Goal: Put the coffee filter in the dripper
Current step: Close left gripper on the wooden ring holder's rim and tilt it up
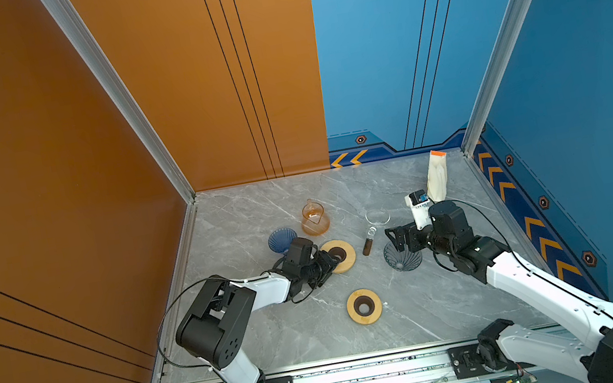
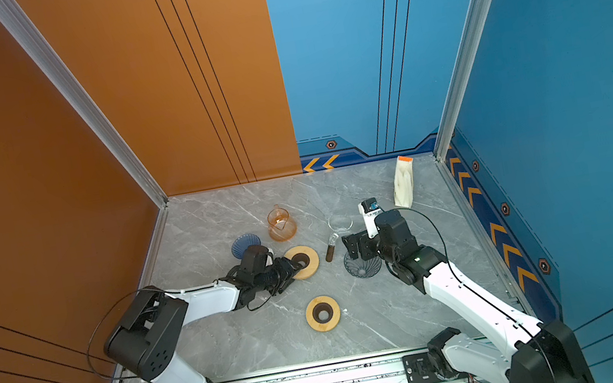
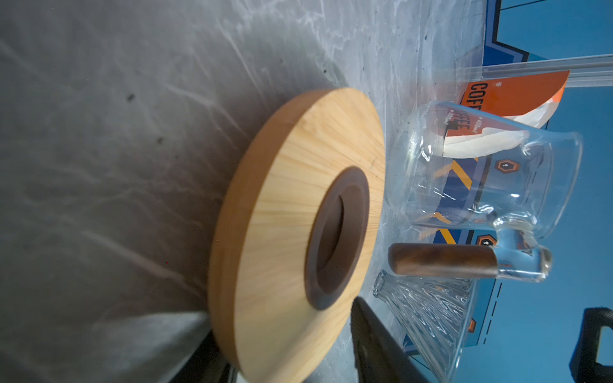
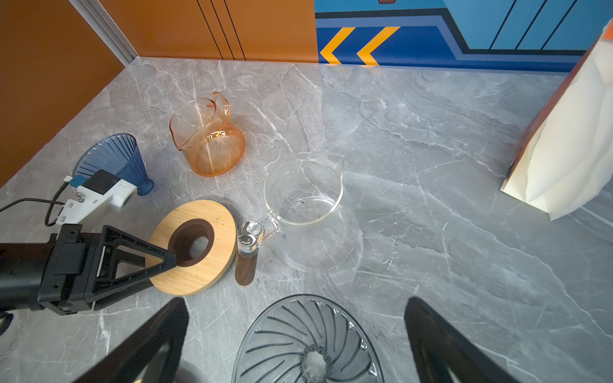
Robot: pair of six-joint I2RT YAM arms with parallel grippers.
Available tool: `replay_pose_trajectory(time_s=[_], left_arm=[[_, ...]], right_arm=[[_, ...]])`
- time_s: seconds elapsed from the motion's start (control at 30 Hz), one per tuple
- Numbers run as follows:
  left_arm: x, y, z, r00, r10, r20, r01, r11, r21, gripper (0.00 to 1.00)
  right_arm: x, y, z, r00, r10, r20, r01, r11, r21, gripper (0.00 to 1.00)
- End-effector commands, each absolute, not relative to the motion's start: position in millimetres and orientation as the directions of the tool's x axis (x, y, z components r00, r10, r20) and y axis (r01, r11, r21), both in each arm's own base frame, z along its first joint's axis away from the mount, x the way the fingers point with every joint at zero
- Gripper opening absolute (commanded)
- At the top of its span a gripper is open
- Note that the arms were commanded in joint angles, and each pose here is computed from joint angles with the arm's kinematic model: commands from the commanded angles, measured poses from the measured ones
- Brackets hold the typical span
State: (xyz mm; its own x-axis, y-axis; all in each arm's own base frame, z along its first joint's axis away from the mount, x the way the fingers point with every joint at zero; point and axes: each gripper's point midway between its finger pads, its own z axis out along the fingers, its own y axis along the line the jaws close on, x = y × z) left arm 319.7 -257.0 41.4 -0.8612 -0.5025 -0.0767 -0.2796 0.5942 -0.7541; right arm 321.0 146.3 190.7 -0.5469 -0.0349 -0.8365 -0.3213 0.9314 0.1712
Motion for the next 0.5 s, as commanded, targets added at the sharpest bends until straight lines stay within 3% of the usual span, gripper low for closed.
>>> replay_pose_trajectory(time_s=[0.0,0.47], left_arm=[[325.4,-261.5,44.6,-0.872,-0.481,-0.088,-0.253,0.599,-0.76,0.51],[327.4,-264.8,53.0,-0.874,-0.476,-0.103,-0.232,0.594,-0.77,0.4]], right_arm=[[323.8,148.9,191.5,-0.534,-0.026,-0.845,-0.32,0.931,0.174,1.0],[324.2,148.8,193.4,-0.524,-0.035,-0.851,-0.328,0.931,0.163,1.0]])
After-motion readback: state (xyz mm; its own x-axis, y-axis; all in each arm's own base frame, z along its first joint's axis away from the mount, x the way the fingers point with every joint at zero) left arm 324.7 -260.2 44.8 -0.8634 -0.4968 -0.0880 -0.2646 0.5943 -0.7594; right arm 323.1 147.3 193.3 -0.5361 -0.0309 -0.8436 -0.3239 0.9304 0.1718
